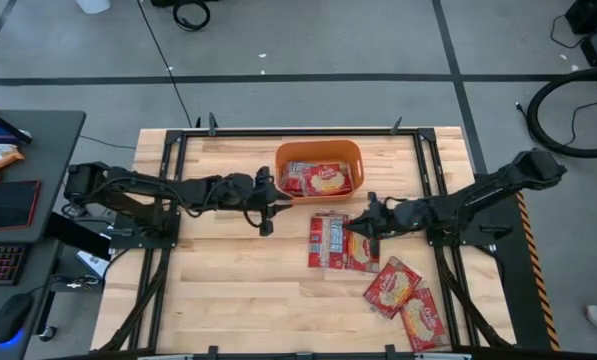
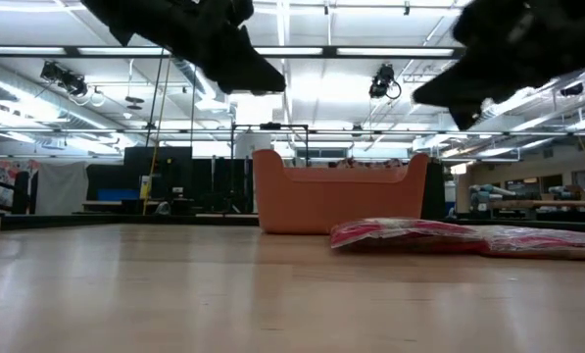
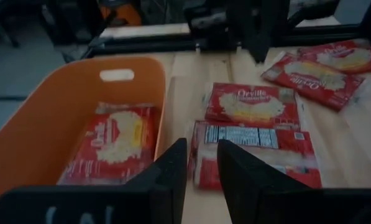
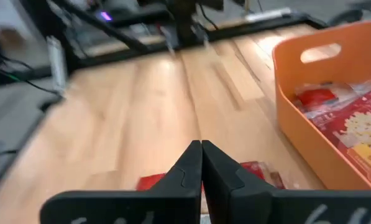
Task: Sort popcorn bags into baskets
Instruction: Put the red popcorn bag into the orange bin
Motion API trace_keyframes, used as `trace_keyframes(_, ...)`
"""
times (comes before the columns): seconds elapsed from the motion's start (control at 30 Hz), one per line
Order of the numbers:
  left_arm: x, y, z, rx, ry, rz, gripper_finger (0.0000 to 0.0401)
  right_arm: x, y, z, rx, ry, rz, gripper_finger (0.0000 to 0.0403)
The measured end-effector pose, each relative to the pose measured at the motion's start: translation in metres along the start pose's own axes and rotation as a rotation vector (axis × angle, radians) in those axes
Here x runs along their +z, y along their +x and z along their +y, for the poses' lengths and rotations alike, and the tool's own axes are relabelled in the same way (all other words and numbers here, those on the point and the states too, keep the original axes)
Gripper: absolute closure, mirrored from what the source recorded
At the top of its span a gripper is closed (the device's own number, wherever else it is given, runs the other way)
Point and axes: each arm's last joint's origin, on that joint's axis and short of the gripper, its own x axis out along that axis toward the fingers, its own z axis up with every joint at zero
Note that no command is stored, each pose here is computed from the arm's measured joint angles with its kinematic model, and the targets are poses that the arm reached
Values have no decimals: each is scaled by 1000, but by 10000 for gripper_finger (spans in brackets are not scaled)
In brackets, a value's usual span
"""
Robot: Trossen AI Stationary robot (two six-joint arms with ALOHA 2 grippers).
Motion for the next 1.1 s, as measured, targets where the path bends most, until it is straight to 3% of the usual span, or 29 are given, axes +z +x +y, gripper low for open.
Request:
trace_keyframes(0.27,-7,-19,-1,-12,54,-31,307,28,39,21,-95,-74,185,390)
trace_keyframes(0.57,-23,-49,2,-12,40,-128,307,40,66,34,-172,-158,402,375)
trace_keyframes(0.93,-51,-76,1,-27,-71,-157,307,49,105,70,-203,-277,587,244)
trace_keyframes(1.1,-48,-80,0,-43,-106,-189,307,47,108,87,-193,-328,675,209)
